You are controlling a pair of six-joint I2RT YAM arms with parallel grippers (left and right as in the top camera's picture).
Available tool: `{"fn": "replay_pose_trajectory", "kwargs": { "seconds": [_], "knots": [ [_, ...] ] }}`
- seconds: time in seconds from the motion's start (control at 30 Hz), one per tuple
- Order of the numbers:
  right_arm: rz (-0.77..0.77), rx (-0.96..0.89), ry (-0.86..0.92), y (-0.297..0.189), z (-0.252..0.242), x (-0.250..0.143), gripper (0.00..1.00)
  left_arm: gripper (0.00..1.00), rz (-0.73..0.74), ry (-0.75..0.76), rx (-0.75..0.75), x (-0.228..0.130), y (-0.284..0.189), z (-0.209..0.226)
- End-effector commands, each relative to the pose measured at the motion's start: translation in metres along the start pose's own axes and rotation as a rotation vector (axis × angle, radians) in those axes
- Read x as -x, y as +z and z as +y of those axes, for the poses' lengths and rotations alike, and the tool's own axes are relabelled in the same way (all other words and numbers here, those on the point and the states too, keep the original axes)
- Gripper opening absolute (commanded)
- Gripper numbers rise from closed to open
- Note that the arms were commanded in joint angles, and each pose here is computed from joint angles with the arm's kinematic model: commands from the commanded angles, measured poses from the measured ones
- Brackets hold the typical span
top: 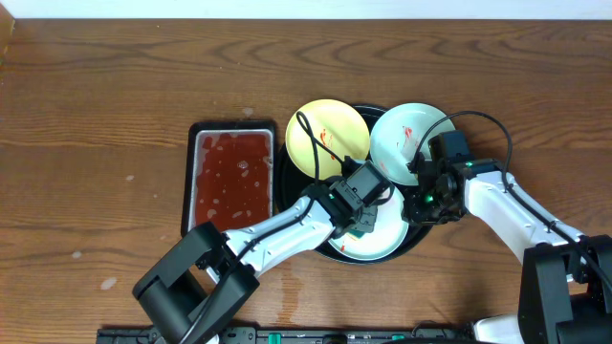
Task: Clean dirty plates on tray and stack at the side
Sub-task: 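Scrub the front plate with the sponge while the right gripper holds its rim, then move the sponge back to the water tray with the left gripper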
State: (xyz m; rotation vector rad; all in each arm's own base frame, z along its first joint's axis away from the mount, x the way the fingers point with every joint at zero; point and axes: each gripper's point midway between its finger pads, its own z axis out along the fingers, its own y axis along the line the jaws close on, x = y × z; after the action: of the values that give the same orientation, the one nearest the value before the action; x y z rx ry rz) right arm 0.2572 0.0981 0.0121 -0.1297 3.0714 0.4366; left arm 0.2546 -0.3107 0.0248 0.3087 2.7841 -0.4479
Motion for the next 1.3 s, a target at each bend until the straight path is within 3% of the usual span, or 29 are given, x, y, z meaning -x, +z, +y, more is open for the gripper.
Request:
{"fn": "replay_pose_trajectory", "kwargs": {
  "seconds": [0.0, 0.33, 0.53, 0.93, 1.1, 1.27],
  "knots": [
    [-0.011, -0.001, -0.009, 0.0, 0.001, 0.005, 0.28, 0.08, 0.109, -0.006, -0.122, -0.021, 0.004, -0.021],
    [-0.013, -0.001, -0.009, 0.001, 0.001, 0.005, 0.24, 0.08, 0.072, 0.07, -0.189, -0.006, -0.017, -0.024],
    [-0.014, 0.0, -0.009, 0.006, -0.001, 0.002, 0.22, 0.08, 0.027, 0.027, -0.052, 0.009, -0.03, 0.015],
    [-0.048, 0.035, -0.021, 0.02, 0.0, -0.002, 0.22, 0.08, -0.092, 0.032, -0.031, 0.045, -0.09, 0.059],
    [-0.057, 0.107, -0.03, 0.026, 0.01, -0.005, 0.21, 0.08, -0.108, -0.063, 0.078, 0.051, -0.108, 0.107],
    [-0.049, 0.109, -0.026, 0.028, 0.009, -0.008, 0.04, 0.08, -0.083, -0.16, 0.159, 0.049, -0.116, 0.154]
  ]
}}
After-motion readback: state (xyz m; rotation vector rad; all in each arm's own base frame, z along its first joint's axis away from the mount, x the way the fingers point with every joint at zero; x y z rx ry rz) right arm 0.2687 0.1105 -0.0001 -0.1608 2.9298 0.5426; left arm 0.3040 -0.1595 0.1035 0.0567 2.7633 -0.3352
